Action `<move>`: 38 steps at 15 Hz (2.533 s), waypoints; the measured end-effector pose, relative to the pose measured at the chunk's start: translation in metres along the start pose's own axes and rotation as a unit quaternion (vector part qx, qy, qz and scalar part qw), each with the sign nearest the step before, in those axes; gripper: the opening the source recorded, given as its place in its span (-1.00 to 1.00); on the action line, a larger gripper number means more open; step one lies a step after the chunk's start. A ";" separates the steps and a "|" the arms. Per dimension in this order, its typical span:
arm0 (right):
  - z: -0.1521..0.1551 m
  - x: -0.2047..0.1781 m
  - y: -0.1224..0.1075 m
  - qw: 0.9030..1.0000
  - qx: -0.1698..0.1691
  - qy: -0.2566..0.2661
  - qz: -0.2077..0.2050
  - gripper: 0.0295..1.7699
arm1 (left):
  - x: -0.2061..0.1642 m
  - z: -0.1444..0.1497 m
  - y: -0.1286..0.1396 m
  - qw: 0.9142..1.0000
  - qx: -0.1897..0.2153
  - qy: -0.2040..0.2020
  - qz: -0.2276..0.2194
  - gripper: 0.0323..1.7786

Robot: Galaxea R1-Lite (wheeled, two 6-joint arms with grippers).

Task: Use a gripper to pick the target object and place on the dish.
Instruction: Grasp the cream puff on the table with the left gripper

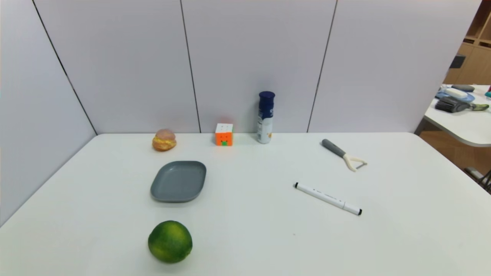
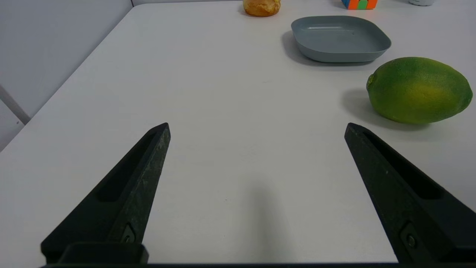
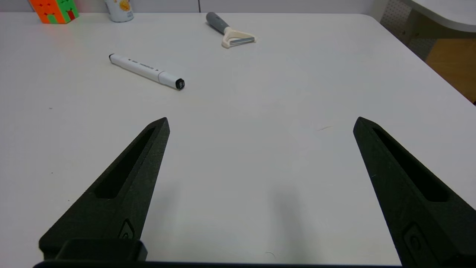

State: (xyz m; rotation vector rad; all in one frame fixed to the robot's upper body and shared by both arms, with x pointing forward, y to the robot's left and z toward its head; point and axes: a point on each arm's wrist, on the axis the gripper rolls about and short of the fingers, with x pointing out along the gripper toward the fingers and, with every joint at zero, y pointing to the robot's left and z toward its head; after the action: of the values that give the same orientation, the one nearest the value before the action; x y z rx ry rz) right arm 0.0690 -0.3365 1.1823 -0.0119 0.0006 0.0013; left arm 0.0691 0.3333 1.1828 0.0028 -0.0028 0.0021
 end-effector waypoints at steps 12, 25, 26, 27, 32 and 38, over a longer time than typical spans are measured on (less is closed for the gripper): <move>0.000 0.000 0.000 1.000 0.000 0.000 0.000 0.93 | 0.000 0.000 0.000 1.000 -0.003 -0.001 0.001 0.90; 0.000 0.000 0.000 1.000 0.000 0.000 0.000 0.93 | -0.012 0.055 0.000 0.997 0.007 -0.071 0.000 0.90; 0.000 0.000 0.000 1.000 0.000 0.000 0.000 0.93 | -0.016 0.076 0.000 0.996 0.010 -0.091 0.001 0.90; 0.000 0.000 0.000 1.000 0.000 0.000 0.000 0.93 | -0.019 0.098 0.000 0.994 0.015 -0.107 0.004 0.90; 0.000 0.000 0.000 1.000 0.000 0.000 0.000 0.93 | -0.003 0.229 0.000 0.984 0.051 -0.167 0.015 0.90; 0.000 0.000 0.000 1.000 0.000 0.000 0.000 0.93 | 0.069 0.363 0.002 0.973 0.071 -0.219 0.019 0.90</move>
State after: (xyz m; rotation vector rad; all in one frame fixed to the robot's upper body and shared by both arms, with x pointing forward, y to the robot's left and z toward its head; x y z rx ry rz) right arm 0.0690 -0.3365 1.1823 -0.0115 0.0004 0.0013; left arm 0.1368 0.3342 1.5457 0.1467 -0.4441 0.0404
